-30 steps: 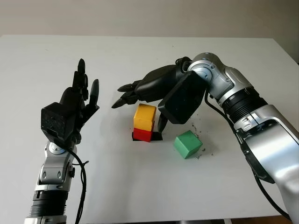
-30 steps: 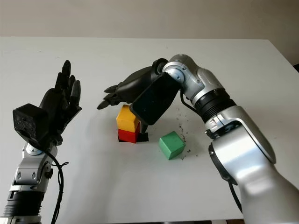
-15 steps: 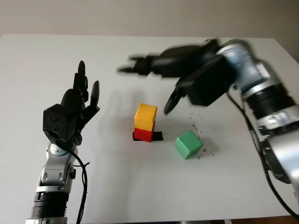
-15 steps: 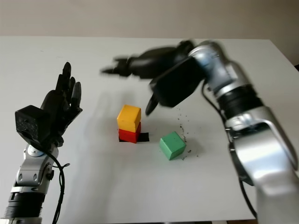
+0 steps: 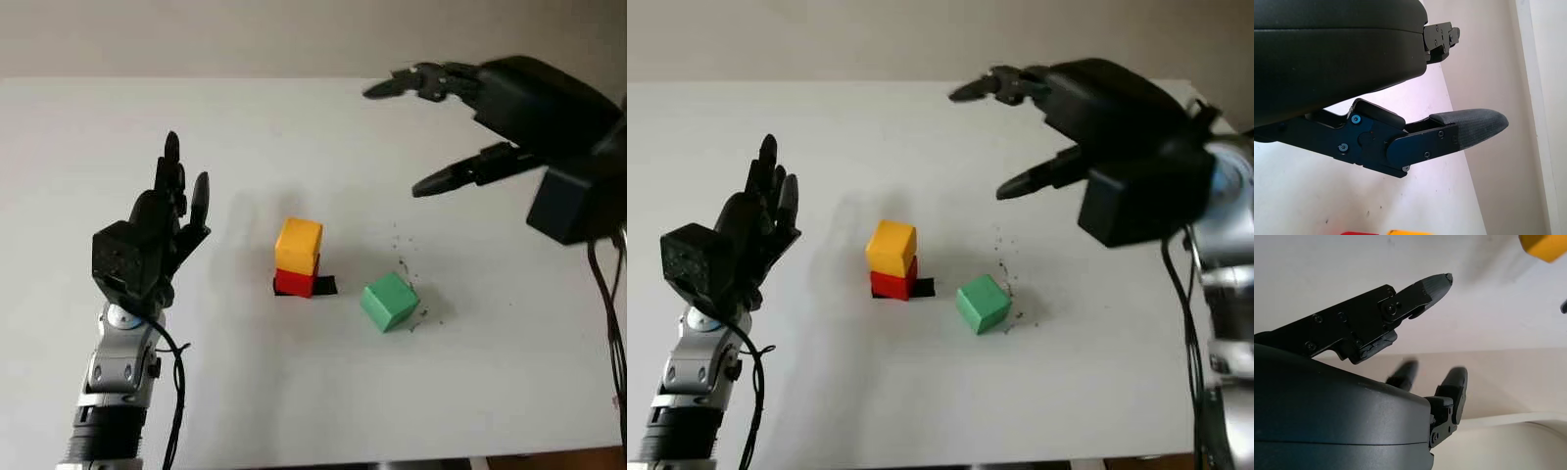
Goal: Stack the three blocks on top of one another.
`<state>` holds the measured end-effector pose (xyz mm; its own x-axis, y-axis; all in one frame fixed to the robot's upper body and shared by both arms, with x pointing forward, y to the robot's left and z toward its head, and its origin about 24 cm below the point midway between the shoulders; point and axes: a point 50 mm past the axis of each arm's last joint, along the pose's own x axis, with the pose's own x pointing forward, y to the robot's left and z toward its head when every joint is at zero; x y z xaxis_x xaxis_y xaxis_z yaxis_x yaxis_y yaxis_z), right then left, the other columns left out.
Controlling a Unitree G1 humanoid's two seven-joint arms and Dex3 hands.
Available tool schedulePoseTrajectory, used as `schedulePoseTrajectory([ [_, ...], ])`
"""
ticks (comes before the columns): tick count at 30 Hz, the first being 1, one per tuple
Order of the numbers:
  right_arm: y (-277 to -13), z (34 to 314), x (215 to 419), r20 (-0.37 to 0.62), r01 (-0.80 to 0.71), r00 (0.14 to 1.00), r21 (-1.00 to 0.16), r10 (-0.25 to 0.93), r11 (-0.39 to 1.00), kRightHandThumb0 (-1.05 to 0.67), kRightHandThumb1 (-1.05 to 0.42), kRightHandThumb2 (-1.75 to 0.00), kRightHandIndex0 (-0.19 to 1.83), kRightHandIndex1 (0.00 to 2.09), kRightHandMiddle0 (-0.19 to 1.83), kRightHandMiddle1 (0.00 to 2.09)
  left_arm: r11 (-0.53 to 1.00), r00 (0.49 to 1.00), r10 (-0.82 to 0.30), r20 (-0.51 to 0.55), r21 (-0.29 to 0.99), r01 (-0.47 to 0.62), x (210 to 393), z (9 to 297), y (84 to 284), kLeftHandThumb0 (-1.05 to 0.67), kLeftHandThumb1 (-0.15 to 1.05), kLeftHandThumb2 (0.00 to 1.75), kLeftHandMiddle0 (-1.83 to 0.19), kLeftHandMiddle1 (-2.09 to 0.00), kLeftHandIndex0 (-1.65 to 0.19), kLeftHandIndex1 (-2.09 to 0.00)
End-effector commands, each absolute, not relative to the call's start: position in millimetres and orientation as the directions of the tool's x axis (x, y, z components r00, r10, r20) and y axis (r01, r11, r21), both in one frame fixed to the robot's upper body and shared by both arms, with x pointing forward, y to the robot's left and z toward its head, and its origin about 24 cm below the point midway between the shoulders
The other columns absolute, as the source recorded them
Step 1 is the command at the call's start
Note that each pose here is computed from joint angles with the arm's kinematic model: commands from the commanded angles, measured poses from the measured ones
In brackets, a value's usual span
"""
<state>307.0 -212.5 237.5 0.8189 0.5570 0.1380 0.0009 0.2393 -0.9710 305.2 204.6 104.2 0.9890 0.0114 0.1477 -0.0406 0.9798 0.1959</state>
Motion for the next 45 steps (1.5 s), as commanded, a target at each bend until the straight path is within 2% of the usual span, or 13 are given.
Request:
schedulePoseTrajectory([
  [1, -212.5, 238.9, 301.2, 0.169, 0.032, 0.821, -0.967, 0.545, 0.252, -0.43, -0.83, -0.05, 0.19, 1.71, 0.27, 1.02, 0.98, 0.985, 0.013, 0.175, 0.195, -0.048, 305.6, 110.8, 207.3, -0.82, 1.05, 0.67, 0.16, -0.05, 0.17, -0.05],
  [2, -212.1, 236.9, 300.3, 0.173, 0.035, 0.823, -0.966, 0.542, 0.255, -0.43, -0.83, -0.05, 0.26, 1.49, 0.27, 1.08, 0.98, 0.984, 0.013, 0.177, 0.194, -0.048, 305.5, 110.9, 207.9, -0.82, 1.05, 0.66, 0.16, -0.05, 0.17, -0.05],
  [4, -211.4, 234.3, 299.7, 0.176, 0.041, 0.824, -0.966, 0.539, 0.254, -0.43, -0.83, -0.05, 0.28, 1.4, 0.26, 1.19, 0.98, 0.984, 0.012, 0.18, 0.196, -0.048, 305.6, 111.2, 208.5, -0.82, 1.05, 0.66, 0.16, -0.06, 0.17, -0.05],
  [5, -210.4, 233.5, 299.4, 0.166, 0.036, 0.831, -0.969, 0.531, 0.246, -0.44, -0.83, -0.05, 0.24, 1.44, 0.26, 1.2, 0.98, 0.984, 0.01, 0.179, 0.195, -0.045, 305.7, 111.3, 209.2, -0.82, 1.05, 0.66, 0.16, -0.05, 0.17, -0.05],
  [8, -207.3, 233.5, 297.8, 0.107, -0.006, 0.851, -0.977, 0.513, 0.213, -0.46, -0.81, -0.05, -0.12, 1.89, 0.23, 1.11, 0.978, 0.984, 0.0, 0.181, 0.203, -0.037, 305.9, 112.3, 210.7, -0.83, 1.05, 0.66, 0.17, -0.05, 0.19, -0.05],
  [11, -206.0, 234.6, 295.2, 0.044, -0.049, 0.85, -0.986, 0.525, 0.162, -0.52, -0.8, -0.05, -0.18, 1.85, 0.21, 1.0, 0.976, 0.983, -0.005, 0.181, 0.216, -0.034, 306.1, 113.1, 211.6, -0.82, 1.05, 0.67, 0.18, -0.05, 0.19, -0.04],
  [14, -206.0, 234.8, 292.9, -0.002, -0.08, 0.849, -0.989, 0.528, 0.124, -0.58, -0.79, -0.05, -0.19, 1.55, 0.24, 0.78, 0.975, 0.983, -0.007, 0.181, 0.218, -0.033, 306.4, 113.3, 212.5, -0.82, 1.05, 0.68, 0.18, -0.05, 0.19, -0.04],
  [17, -205.8, 233.3, 286.6, -0.062, -0.103, 0.846, -0.993, 0.53, 0.048, -0.66, -0.79, -0.05, -0.09, 1.03, 0.32, 0.52, 0.978, 0.984, -0.007, 0.178, 0.208, -0.031, 306.5, 113.5, 213.2, -0.82, 1.05, 0.67, 0.18, -0.05, 0.19, -0.04],
  [18, -205.4, 233.1, 285.1, -0.077, -0.11, 0.846, -0.994, 0.527, 0.03, -0.69, -0.8, -0.05, -0.01, 0.71, 0.34, 0.43, 0.978, 0.984, -0.006, 0.177, 0.207, -0.031, 306.5, 113.6, 213.3, -0.82, 1.05, 0.67, 0.19, -0.05, 0.19, -0.04],
  [21, -204.4, 231.8, 279.9, -0.119, -0.131, 0.847, -0.991, 0.519, -0.012, -0.72, -0.82, -0.05, 0.07, 0.29, 0.38, 0.28, 0.978, 0.984, -0.006, 0.177, 0.205, -0.032, 306.5, 113.9, 213.9, -0.82, 1.05, 0.67, 0.19, -0.05, 0.18, -0.05],
  [24, -205.8, 226.6, 273.2, -0.175, -0.186, 0.841, -0.982, 0.512, -0.031, -0.75, -0.82, -0.05, 0.03, 0.14, 0.33, 0.18, 0.98, 0.985, -0.005, 0.173, 0.195, -0.03, 306.4, 114.1, 214.7, -0.81, 1.05, 0.68, 0.19, -0.05, 0.19, -0.05],
  [32, -203.8, 213.7, 253.2, -0.29, -0.3, 0.822, -0.952, 0.491, -0.061, -0.77, -0.81, -0.05, -0.05, 0.06, 0.22, 0.07, 0.978, 0.986, 0.001, 0.168, 0.204, -0.036, 305.7, 113.8, 217.1, -0.81, 1.05, 0.68, 0.19, -0.05, 0.19, -0.05],
  [45, -196.8, 178.5, 248.3, -0.267, -0.315, 0.818, -0.949, 0.51, 0.008, -0.77, -0.83, -0.05, -0.05, 0.06, 0.24, 0.07, 0.978, 0.986, 0.006, 0.169, 0.204, -0.041, 305.5, 112.9, 218.5, -0.81, 1.05, 0.69, 0.18, -0.06, 0.19, -0.05],
])
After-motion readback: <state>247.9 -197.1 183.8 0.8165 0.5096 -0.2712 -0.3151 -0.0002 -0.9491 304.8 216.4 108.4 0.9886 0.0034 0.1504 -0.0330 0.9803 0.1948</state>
